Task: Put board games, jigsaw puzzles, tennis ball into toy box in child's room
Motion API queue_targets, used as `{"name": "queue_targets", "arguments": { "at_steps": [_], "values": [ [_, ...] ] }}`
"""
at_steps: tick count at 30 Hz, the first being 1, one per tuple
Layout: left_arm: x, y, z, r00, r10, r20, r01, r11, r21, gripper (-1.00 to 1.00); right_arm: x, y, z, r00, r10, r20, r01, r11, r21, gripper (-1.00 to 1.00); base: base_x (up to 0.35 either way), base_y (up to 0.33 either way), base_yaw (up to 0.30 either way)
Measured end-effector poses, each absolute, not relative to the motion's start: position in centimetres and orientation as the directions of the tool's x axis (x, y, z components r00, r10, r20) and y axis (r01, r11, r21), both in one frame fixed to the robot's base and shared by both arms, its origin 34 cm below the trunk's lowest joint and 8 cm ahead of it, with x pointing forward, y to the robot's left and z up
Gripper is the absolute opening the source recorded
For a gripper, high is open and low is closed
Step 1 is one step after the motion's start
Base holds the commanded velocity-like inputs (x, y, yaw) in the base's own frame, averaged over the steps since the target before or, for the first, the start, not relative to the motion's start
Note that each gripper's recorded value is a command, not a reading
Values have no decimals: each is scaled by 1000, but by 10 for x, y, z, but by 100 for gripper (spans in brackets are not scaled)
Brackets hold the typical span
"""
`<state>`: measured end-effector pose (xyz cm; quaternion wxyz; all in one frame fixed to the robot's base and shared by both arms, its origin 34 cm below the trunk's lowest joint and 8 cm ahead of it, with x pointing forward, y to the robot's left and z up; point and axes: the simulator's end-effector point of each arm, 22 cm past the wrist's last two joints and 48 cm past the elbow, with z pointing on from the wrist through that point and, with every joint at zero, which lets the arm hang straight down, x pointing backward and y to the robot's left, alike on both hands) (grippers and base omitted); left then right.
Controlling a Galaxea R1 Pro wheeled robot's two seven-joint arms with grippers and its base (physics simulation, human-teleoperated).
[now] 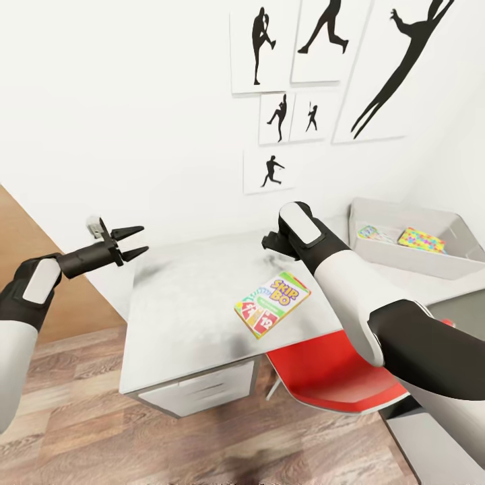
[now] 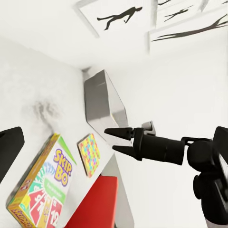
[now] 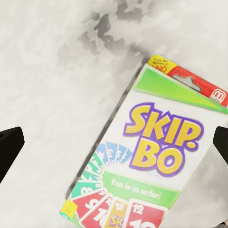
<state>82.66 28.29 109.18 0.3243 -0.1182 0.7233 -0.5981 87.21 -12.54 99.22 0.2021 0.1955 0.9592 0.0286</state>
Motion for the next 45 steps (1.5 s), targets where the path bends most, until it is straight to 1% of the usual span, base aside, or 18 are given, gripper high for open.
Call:
{"name": "queue_targets", "arguments": {
  "at_steps": [3,10,16,45],
  "values": [
    [831,282,1096,-760,-558,-334,225,256,-940,100,873,-127,989,-842,383,-379,363,923,124,100,0,0,0],
    [835,265,1092,-774,-543,-326,230,239,-944,100,880,-142,984,-833,351,-428,359,931,65,100,0,0,0],
    [833,250,1080,-797,-515,-316,220,240,-946,100,890,-140,981,-819,346,-457,347,934,86,100,0,0,0],
    [835,248,1043,-817,-506,-278,172,247,-954,100,898,-135,954,-829,346,-439,336,936,103,100,0,0,0]
  ]
}}
